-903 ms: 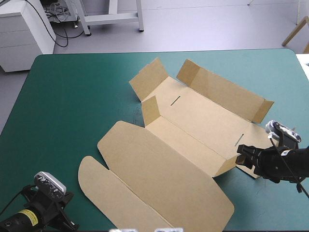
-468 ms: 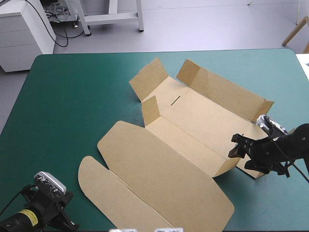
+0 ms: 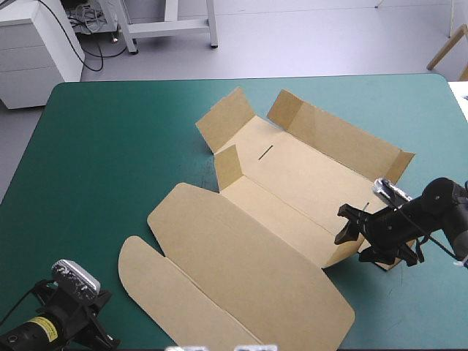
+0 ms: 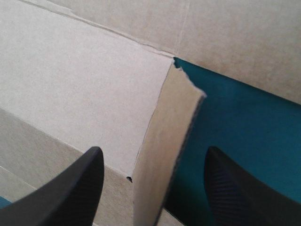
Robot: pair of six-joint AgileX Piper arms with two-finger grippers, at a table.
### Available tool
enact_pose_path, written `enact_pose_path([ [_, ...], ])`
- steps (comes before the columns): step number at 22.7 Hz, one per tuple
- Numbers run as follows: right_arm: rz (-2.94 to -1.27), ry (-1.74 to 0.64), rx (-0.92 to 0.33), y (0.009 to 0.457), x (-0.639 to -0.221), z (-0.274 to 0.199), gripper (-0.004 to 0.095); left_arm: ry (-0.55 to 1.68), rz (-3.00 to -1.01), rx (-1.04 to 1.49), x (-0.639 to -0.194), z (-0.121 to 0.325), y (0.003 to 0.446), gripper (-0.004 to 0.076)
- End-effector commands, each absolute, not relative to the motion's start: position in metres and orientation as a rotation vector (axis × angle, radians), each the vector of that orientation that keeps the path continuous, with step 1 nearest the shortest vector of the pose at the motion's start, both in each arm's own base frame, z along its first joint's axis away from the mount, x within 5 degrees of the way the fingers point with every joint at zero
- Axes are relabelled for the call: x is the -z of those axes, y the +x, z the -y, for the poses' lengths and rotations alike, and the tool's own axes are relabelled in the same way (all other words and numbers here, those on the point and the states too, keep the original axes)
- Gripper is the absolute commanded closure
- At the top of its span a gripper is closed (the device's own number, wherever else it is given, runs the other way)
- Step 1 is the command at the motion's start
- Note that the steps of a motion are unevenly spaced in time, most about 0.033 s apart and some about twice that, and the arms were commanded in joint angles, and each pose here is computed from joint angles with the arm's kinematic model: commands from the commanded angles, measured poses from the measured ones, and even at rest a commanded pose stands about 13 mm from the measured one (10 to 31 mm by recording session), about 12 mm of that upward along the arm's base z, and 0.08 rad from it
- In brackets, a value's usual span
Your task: Fold the box
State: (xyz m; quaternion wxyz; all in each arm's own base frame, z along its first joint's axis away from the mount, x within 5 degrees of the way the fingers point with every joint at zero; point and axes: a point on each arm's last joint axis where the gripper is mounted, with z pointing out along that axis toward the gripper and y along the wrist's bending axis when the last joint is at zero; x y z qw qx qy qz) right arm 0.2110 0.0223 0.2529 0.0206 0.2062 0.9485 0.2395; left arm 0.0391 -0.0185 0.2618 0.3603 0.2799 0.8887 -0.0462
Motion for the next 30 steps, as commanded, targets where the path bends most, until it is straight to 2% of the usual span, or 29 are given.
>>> enact_pose_path([
  [1,-2.892,0.641,-0.776,0.217,-0.26,-0.026,0.0332,0.687,-2.226,0.147,-0.274,0.021,0.043,0.0734],
  [6,-2.904,0.657,-0.778,0.221,-0.255,-0.026,0.0332,0.687,-2.226,0.147,-0.274,0.021,0.043,0.0734],
  [8,-2.933,0.654,-0.757,0.222,-0.251,-0.025,0.0369,0.687,-2.226,0.147,-0.274,0.021,0.043,0.0734],
  [10,-2.944,0.654,-0.747,0.223,-0.249,-0.024,0.0508,0.687,-2.226,0.147,-0.274,0.021,0.043,0.0734],
  [11,-2.947,0.655,-0.752,0.222,-0.249,-0.024,0.0657,0.687,-2.226,0.147,-0.274,0.021,0.043,0.0734],
  [12,-2.949,0.654,-0.752,0.222,-0.249,-0.024,0.0744,0.687,-2.226,0.147,-0.274,0.021,0.043,0.0734],
  [13,-2.953,0.654,-0.754,0.222,-0.249,-0.024,0.0901,0.687,-2.226,0.147,-0.274,0.021,0.043,0.0734],
  [17,-2.955,0.617,-0.754,0.222,-0.249,-0.025,0.0927,0.687,-2.226,0.147,-0.274,0.021,0.043,0.0734],
  [20,-2.932,0.473,-0.751,0.226,-0.256,-0.025,0.0927,0.687,-2.226,0.147,-0.274,0.021,0.043,0.0734],
  [24,-2.833,0.387,-0.644,0.245,-0.282,-0.018,0.0923,0.664,-2.233,0.137,-0.274,0.02,0.043,0.0734],
  [30,-2.818,0.187,-0.455,0.289,-0.317,-0.008,0.0919,0.664,-2.233,0.137,-0.274,0.02,0.043,0.0734],
])
